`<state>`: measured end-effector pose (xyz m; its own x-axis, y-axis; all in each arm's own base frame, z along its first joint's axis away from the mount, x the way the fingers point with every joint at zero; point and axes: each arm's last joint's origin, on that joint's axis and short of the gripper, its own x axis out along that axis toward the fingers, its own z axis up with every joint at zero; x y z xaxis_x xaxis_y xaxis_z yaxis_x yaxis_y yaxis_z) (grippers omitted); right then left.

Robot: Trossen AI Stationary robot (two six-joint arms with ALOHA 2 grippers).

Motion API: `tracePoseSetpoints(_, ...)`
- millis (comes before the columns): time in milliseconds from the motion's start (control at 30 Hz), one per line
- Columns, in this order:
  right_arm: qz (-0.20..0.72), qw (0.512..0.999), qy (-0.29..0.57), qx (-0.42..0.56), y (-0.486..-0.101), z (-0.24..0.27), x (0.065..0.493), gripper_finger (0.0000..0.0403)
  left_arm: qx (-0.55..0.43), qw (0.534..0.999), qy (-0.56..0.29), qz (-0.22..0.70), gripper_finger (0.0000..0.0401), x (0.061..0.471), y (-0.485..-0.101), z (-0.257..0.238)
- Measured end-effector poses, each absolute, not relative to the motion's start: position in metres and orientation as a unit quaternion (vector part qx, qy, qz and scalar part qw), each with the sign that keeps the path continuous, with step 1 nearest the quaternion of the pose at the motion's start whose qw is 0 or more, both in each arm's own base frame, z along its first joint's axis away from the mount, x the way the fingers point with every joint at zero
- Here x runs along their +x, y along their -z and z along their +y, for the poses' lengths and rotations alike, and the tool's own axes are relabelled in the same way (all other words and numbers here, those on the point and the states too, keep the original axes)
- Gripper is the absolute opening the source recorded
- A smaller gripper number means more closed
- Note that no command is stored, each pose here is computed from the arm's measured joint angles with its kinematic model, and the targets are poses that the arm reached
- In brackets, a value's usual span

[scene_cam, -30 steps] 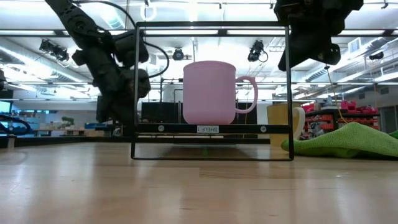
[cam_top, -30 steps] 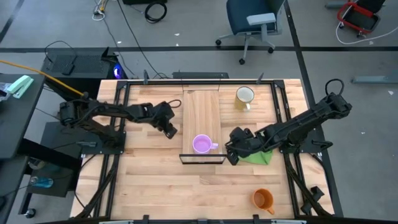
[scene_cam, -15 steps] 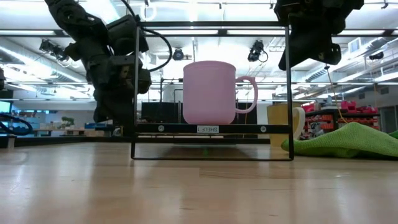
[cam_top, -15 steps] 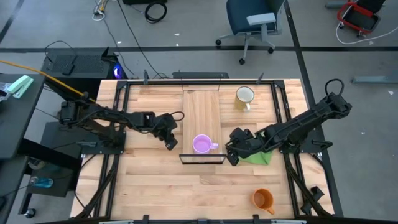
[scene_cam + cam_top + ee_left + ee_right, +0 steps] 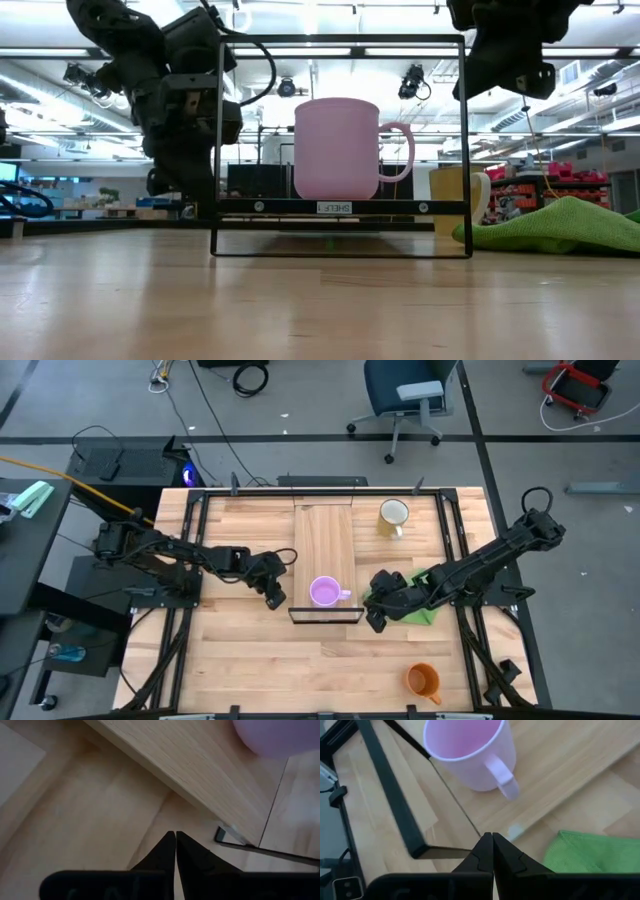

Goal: Stack small to large cups/mugs on shelf
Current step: Move the shelf from left to the middle table

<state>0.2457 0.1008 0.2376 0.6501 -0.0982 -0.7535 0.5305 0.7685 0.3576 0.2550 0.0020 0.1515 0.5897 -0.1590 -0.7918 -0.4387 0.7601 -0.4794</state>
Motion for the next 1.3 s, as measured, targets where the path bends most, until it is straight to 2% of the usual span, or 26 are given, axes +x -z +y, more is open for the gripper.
tracePoseSetpoints(133, 0.374, 0.863, 0.19, 0.281, -0.238, 0.096, 0.248, 0.0003, -0.331, 0.83, -0.104, 0.437, 0.0011, 0.255, -0.152, 0.005)
tracePoseSetpoints(500, 0.375, 0.87, 0.156, 0.28, -0.234, 0.101, 0.256, 0.0003, -0.336, 0.841, -0.072, 0.418, 0.0023, 0.26, -0.156, -0.007)
tracePoseSetpoints(800, 0.395, 0.86, 0.164, 0.279, -0.22, 0.106, 0.261, 0.0003, -0.334, 0.842, -0.065, 0.419, 0.0007, 0.261, -0.156, -0.011)
tracePoseSetpoints(1033, 0.392, 0.862, 0.15, 0.284, -0.222, 0.115, 0.258, 0.0003, -0.332, 0.846, -0.051, 0.414, 0.0022, 0.262, -0.157, -0.018)
tracePoseSetpoints(1300, 0.391, 0.862, 0.149, 0.287, -0.222, 0.118, 0.257, 0.0003, -0.335, 0.848, -0.039, 0.41, 0.0007, 0.263, -0.159, -0.027)
